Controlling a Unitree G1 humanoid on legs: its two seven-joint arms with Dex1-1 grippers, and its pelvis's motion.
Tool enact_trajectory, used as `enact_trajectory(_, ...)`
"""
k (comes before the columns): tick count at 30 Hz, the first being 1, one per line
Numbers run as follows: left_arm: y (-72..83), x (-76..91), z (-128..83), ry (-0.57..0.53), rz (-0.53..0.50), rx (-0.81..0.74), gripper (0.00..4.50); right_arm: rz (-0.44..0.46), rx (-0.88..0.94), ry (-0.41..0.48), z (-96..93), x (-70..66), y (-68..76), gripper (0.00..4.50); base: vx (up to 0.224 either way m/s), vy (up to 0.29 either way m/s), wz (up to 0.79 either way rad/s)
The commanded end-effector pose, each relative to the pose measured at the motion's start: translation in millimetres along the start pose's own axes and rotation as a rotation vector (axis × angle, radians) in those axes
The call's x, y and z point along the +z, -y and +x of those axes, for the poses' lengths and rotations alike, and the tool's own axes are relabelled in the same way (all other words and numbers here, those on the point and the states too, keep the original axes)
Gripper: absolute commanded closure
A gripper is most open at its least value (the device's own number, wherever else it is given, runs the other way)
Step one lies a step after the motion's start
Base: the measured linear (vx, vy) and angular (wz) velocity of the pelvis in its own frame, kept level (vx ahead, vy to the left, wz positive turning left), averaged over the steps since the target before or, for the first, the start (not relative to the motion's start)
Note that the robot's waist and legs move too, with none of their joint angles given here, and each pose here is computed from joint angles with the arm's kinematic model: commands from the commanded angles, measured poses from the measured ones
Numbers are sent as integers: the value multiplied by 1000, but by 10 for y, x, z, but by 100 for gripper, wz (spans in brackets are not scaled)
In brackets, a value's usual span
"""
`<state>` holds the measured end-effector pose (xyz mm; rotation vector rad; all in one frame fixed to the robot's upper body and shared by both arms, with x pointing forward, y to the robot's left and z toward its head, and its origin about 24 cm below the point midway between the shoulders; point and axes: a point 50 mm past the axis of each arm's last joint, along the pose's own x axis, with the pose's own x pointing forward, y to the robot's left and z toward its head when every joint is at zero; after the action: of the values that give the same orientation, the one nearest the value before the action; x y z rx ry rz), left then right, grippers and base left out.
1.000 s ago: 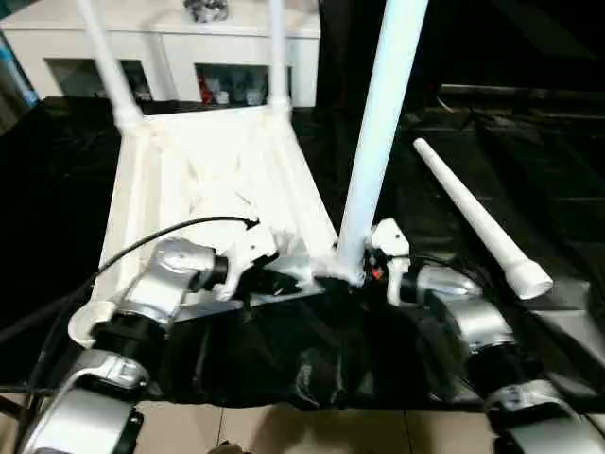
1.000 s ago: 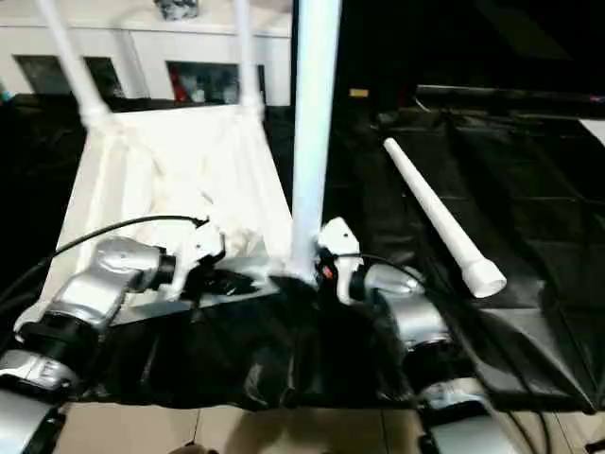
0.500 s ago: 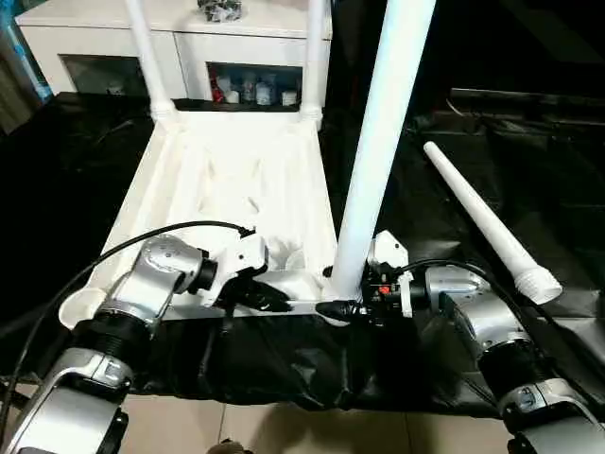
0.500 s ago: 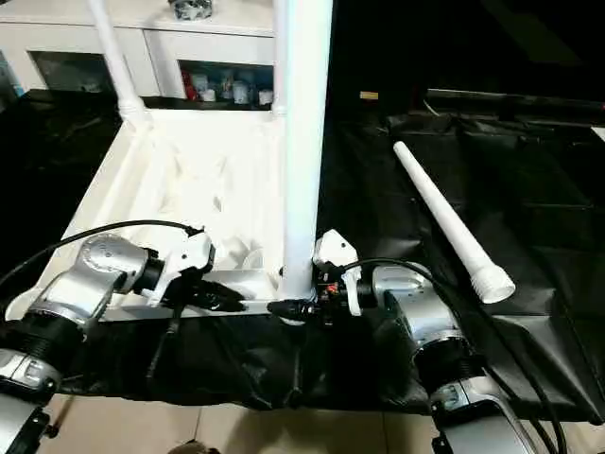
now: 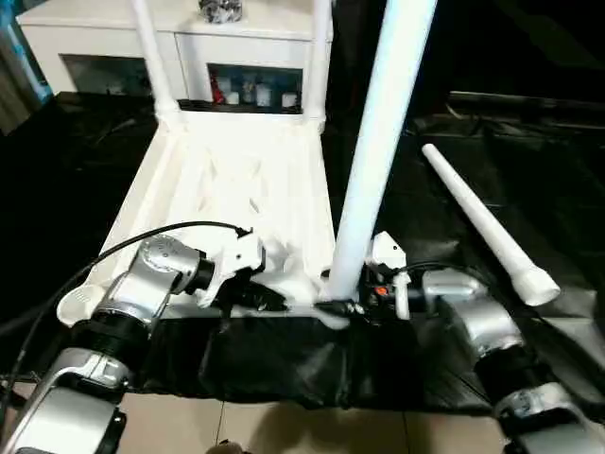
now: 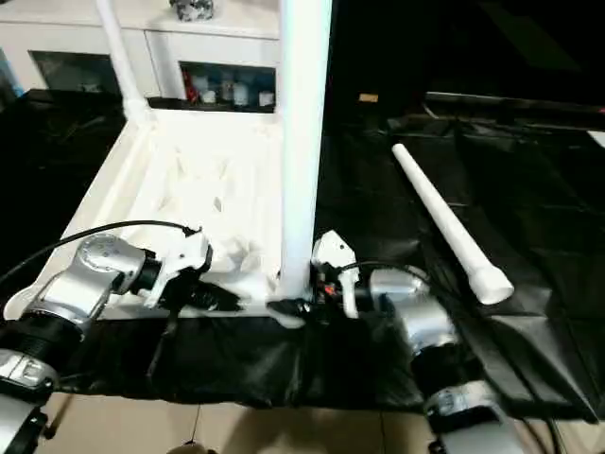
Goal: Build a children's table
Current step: Rotate leg to tighten
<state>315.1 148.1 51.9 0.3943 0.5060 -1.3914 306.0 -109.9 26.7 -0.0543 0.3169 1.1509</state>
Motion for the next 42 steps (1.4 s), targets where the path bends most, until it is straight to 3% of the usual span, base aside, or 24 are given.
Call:
enact_trajectory(1, 23, 184, 260, 40, 19, -11, 450, 55, -141, -58, 130, -144, 1, 181, 0, 0, 0)
enact_trajectory(6, 59, 351, 594, 79, -57, 82, 450, 207, -468, -13, 249, -176, 120, 181, -10, 0, -1)
enact_trajectory(12, 106, 462, 788, 97, -68, 108, 450, 219, -525, 33, 382, -117, 87, 181, 0, 0, 0)
enact_trajectory(13, 116, 495, 818, 105, -59, 104, 450, 229, -542, 64, 403, -86, 91, 126, 0, 0, 0)
enact_trajectory(17, 113, 510, 791, 102, -35, 92, 450, 229, -533, 88, 389, -58, 109, 92, 0, 0, 0)
enact_trajectory(20, 95, 473, 707, 90, -6, 71, 450, 205, -470, 100, 331, -42, 116, 66, 0, 0, 0)
enact_trajectory(22, 91, 428, 626, 82, 30, 37, 450, 133, -394, 79, 265, -42, 105, 45, 0, 0, 0)
enact_trajectory(28, 108, 359, 452, 71, 84, -76, 450, 26, -167, 33, 72, -76, 51, 45, 0, 0, 0)
enact_trajectory(35, 117, 259, 312, 26, 122, -165, 450, -34, 59, -28, -85, -77, -22, 45, 0, 0, 0)
enact_trajectory(42, 101, 219, 229, 2, 134, -216, 450, -76, 181, -99, -146, -57, -26, 97, 0, 0, 0)
